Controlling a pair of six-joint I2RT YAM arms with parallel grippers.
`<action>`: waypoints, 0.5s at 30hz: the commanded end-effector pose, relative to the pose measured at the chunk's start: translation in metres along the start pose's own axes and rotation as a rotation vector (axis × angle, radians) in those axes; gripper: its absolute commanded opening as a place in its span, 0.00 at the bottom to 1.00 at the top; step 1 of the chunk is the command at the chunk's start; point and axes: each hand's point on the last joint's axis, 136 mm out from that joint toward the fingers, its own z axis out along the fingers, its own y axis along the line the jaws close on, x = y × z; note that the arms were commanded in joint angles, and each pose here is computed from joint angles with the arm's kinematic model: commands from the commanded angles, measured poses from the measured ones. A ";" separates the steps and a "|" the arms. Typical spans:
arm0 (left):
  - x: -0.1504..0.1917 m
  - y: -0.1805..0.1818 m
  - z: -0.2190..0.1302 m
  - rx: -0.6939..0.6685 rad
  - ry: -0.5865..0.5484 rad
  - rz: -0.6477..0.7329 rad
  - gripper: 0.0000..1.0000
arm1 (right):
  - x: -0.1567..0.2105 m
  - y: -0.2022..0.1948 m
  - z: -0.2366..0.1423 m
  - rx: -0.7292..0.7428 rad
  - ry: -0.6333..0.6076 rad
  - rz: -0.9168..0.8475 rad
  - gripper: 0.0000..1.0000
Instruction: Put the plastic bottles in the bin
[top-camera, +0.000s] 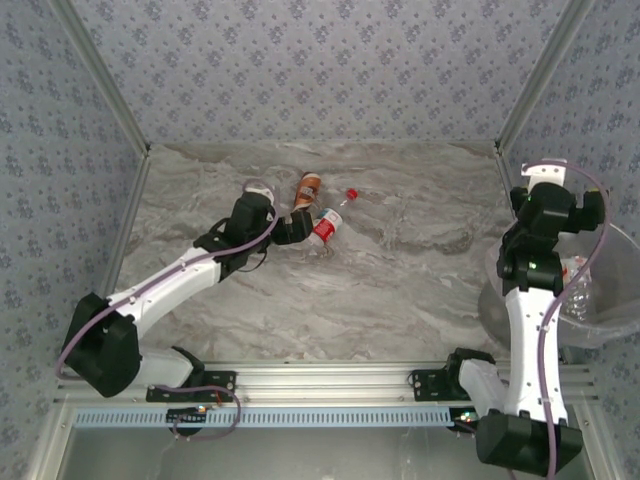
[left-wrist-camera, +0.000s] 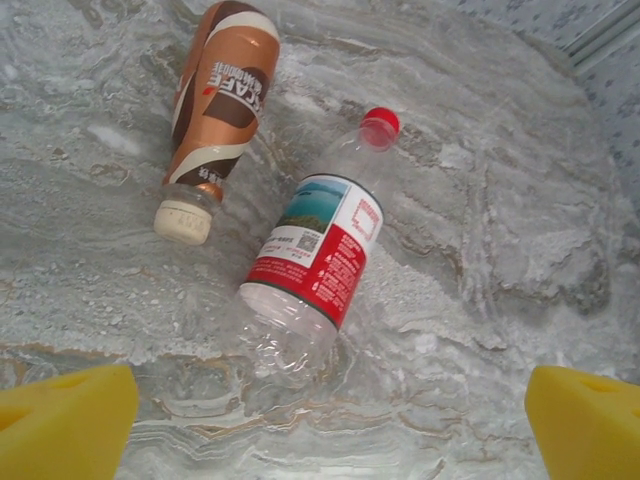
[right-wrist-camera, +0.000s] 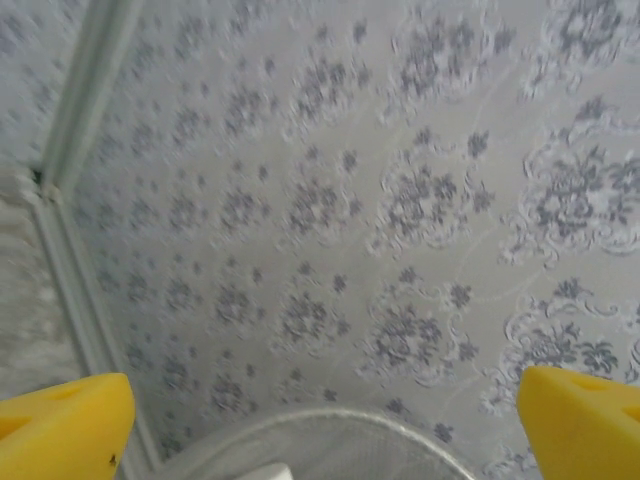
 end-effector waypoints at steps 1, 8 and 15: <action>-0.007 0.002 0.001 -0.039 0.014 0.035 0.99 | -0.022 -0.003 -0.023 -0.076 -0.037 0.188 1.00; -0.001 0.007 0.005 -0.064 0.040 0.035 0.99 | -0.033 0.035 -0.048 -0.354 -0.005 0.435 1.00; 0.003 0.021 0.003 -0.134 0.042 0.028 1.00 | -0.064 0.095 -0.083 -0.768 -0.004 0.659 1.00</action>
